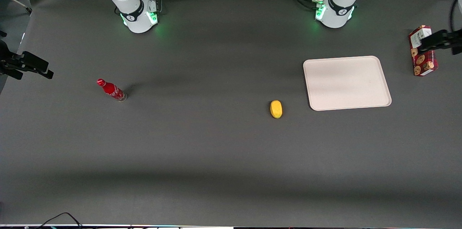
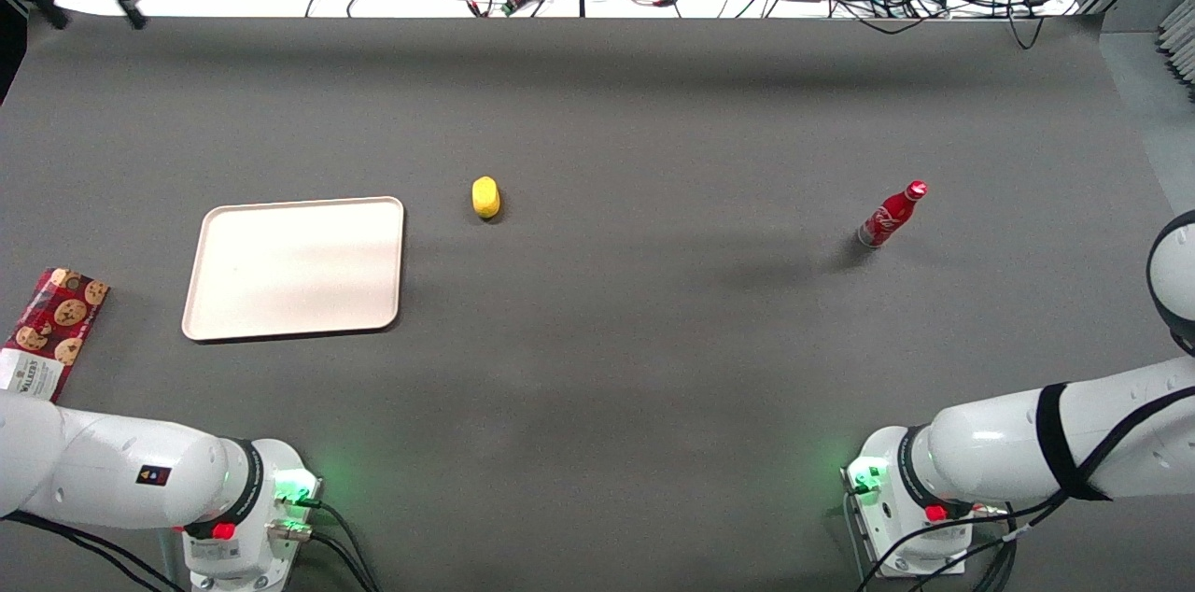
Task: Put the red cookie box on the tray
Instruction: 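Lower the open left gripper around the red tartan cookie box, then close the left gripper on the cookie box and lift it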
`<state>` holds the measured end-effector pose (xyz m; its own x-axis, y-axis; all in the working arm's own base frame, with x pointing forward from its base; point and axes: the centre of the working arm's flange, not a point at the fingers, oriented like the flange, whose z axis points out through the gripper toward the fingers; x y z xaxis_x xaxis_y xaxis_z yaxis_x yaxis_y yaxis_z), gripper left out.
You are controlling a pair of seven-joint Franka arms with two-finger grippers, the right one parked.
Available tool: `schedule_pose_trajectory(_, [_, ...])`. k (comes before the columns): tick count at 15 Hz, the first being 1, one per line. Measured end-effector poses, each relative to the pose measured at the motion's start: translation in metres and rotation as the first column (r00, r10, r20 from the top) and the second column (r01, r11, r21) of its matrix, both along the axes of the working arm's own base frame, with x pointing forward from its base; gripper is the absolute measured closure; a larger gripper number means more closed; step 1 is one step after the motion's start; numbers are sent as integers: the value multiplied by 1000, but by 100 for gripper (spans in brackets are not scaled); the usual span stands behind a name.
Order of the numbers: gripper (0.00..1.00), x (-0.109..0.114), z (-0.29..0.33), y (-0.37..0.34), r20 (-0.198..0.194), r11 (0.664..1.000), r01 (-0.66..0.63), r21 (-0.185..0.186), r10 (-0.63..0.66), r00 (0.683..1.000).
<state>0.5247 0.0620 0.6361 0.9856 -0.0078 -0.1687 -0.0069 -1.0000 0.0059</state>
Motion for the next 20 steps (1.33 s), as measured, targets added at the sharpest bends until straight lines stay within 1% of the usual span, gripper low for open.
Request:
schedule_pose_trajectory(2, [0,-9,-5,61,-24,999,35,36,-34,999])
schedule_pose_trajectory(3, [0,-14,-10,93,-35,997,59,45,-58,998])
schedule_pose_trajectory(5, [0,-23,-36,158,-37,990,135,40,-133,990])
schedule_pose_trajectory(7, [0,-30,-87,215,-35,979,197,44,-195,980])
schedule_pose_trajectory(9, [0,-41,-153,255,-42,970,236,61,-234,971])
schedule_pose_trajectory(10, [0,-48,-185,266,-53,965,256,65,-253,966])
schedule_pose_trajectory(12, [0,-62,-242,279,-85,950,307,53,-302,949])
schedule_pose_trajectory(14, [0,-75,-287,284,-98,942,336,26,-332,938])
schedule_pose_trajectory(16, [0,-93,-322,291,-109,939,345,19,-341,934])
schedule_pose_trajectory(18, [0,-117,-348,299,-113,936,352,18,-348,931])
schedule_pose_trajectory(20, [0,-145,-365,309,-96,937,350,19,-347,933])
